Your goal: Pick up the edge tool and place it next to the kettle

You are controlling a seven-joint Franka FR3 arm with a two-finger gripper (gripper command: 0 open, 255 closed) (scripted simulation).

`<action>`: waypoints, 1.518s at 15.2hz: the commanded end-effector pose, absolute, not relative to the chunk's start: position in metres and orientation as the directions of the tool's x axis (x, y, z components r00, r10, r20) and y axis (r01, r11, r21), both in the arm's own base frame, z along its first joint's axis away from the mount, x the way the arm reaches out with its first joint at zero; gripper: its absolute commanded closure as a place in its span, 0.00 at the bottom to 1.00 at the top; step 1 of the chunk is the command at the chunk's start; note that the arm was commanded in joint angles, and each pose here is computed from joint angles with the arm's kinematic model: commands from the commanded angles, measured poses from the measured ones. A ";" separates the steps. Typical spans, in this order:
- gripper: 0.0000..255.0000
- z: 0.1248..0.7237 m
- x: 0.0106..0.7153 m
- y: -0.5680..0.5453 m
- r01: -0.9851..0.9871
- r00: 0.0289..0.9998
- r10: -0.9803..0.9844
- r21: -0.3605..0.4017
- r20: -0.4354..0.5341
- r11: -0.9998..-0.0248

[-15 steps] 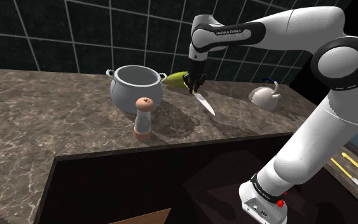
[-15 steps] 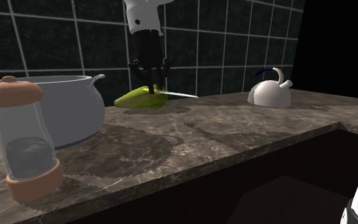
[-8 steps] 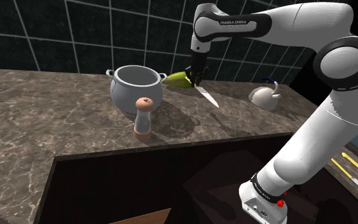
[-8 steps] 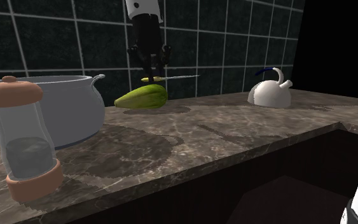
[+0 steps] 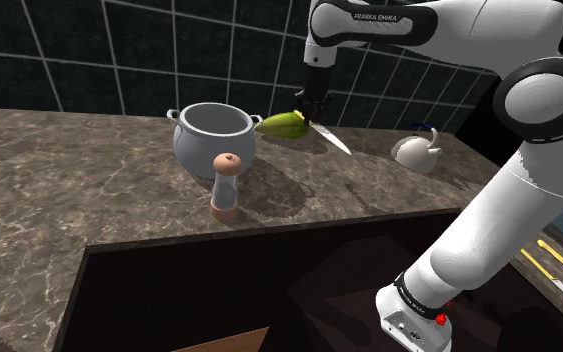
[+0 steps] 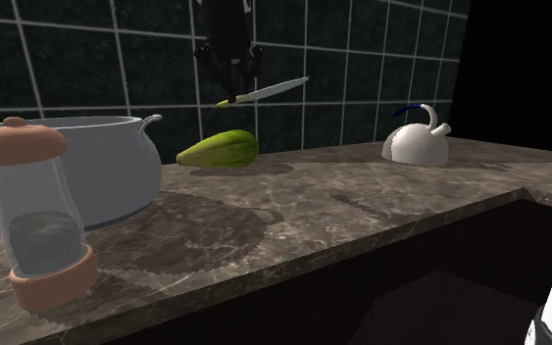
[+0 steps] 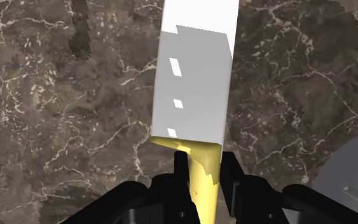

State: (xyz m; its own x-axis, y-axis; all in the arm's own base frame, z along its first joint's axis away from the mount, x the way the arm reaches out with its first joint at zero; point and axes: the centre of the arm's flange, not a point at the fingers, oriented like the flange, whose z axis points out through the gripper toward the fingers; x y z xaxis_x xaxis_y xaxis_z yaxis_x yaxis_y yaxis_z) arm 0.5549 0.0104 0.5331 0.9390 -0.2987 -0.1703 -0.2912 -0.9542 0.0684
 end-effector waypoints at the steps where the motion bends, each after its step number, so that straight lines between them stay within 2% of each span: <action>1: 1.00 0.543 0.554 0.011 -0.291 0.939 -0.299 0.069 -0.171 -0.954; 10: 1.00 0.589 0.554 0.011 -0.291 0.939 -0.299 0.069 -0.171 -0.954; 23: 1.00 0.589 0.510 -0.155 -0.291 0.939 -0.299 0.069 -0.171 -0.954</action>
